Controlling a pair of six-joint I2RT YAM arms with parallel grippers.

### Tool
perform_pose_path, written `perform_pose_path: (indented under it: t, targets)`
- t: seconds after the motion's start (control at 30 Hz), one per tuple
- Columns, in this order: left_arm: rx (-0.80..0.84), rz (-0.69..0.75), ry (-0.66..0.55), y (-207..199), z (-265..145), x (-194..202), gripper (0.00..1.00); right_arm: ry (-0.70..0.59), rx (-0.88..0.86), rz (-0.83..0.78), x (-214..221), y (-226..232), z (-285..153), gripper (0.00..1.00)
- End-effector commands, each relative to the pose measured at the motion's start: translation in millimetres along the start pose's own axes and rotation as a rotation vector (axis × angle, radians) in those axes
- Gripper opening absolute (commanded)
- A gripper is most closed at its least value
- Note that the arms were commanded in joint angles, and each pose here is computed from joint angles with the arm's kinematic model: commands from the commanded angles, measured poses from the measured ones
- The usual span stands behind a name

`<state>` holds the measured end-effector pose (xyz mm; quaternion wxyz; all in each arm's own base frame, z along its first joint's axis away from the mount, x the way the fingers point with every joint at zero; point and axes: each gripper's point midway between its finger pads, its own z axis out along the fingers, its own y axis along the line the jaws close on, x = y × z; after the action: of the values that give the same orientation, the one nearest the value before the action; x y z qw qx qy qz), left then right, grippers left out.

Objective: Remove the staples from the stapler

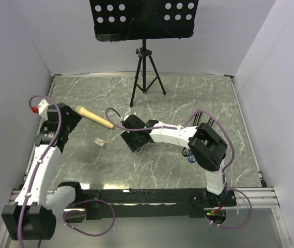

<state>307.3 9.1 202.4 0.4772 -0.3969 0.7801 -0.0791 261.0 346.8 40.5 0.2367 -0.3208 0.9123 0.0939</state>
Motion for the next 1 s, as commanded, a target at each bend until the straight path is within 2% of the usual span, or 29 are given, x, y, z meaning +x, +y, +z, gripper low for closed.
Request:
perform_pose_path:
  t: [0.0,0.2,0.27,0.4,0.53,0.87,0.97]
  targets:
    - [-0.132,-0.202,0.098,30.5,19.5,18.7,0.67,-0.041,0.014,-0.013,-11.5,0.3,6.4,0.67]
    - [-0.272,-0.26,0.166,60.3,44.9,42.7,0.55,-0.066,0.013,0.017,-7.7,-0.7,0.6,0.68]
    - [-0.314,-0.258,0.186,66.4,52.4,48.8,0.44,-0.078,0.007,0.019,-8.1,-0.5,-3.4,0.68]
    - [-0.358,-0.268,0.225,74.6,65.4,63.5,0.36,-0.073,-0.003,0.01,-5.6,0.8,-0.9,0.69]
    - [-0.359,-0.272,0.33,77.1,75.5,91.4,0.25,-0.066,0.005,0.005,-4.8,1.1,3.8,0.69]
    - [-0.399,-0.269,0.415,92.8,81.8,122.0,0.12,-0.042,0.028,-0.03,-2.6,4.7,16.2,0.66]
    - [-0.395,-0.271,0.448,93.6,81.0,130.6,0.05,-0.037,0.031,-0.033,0.6,4.6,18.8,0.59]
